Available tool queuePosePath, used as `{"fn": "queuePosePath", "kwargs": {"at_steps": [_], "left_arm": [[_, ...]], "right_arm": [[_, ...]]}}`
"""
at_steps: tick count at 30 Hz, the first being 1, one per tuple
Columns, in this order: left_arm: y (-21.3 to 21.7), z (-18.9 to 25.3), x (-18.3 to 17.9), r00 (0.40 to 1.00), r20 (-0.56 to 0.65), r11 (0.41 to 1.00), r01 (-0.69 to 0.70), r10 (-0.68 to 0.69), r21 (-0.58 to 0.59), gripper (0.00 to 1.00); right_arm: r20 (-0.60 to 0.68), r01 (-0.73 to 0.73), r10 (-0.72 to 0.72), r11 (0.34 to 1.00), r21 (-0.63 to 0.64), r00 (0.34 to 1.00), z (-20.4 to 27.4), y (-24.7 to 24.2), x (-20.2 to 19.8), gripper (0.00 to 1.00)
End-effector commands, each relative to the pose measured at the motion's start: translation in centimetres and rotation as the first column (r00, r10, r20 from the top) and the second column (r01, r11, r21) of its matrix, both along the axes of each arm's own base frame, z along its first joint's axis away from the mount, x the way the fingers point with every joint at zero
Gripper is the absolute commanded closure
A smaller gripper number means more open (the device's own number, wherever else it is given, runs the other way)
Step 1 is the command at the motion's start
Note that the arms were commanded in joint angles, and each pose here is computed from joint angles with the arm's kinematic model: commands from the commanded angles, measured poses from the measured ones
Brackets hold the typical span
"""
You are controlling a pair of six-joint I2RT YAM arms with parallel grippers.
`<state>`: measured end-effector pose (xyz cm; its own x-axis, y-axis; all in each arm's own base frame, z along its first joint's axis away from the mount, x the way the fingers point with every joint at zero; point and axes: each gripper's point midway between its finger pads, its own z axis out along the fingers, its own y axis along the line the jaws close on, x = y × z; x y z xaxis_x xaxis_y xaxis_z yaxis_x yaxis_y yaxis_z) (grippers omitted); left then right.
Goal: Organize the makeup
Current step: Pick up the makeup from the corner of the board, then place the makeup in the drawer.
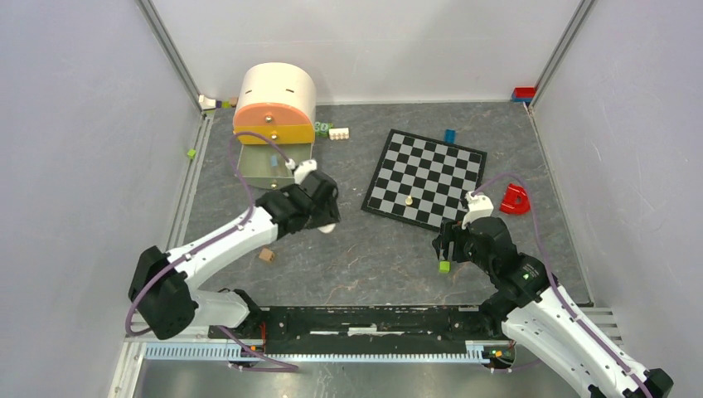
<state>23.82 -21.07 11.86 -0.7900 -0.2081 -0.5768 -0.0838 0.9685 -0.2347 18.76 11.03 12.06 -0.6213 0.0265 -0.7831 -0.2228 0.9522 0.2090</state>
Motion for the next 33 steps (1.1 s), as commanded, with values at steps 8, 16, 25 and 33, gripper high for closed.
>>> {"fn": "queuePosePath", "kwargs": {"at_steps": [8, 16, 25, 33], "left_arm": [[5.2, 5.8, 9.9, 0.995, 0.077, 0.998, 0.061, -0.061, 0.011, 0.63], [8.1, 4.7, 15.4, 0.999, 0.048, 0.999, 0.023, -0.022, -0.023, 0.6], [9.3, 4.1, 19.0, 0.998, 0.053, 0.999, 0.031, -0.03, -0.018, 0.6], [10.2, 2.3, 20.6, 0.999, 0.025, 0.999, 0.043, -0.043, 0.021, 0.6]], "right_arm": [[0.017, -0.006, 0.006, 1.0, 0.015, 1.0, 0.5, 0.4, 0.4, 0.24], [0.015, -0.008, 0.008, 1.0, -0.007, 1.0, 0.5, 0.1, 0.4, 0.24], [0.006, -0.009, 0.009, 1.0, -0.026, 1.0, 0.1, -0.1, 0.3, 0.24], [0.004, -0.005, 0.005, 0.999, -0.042, 1.0, -0.1, -0.5, 0.2, 0.24]]}}
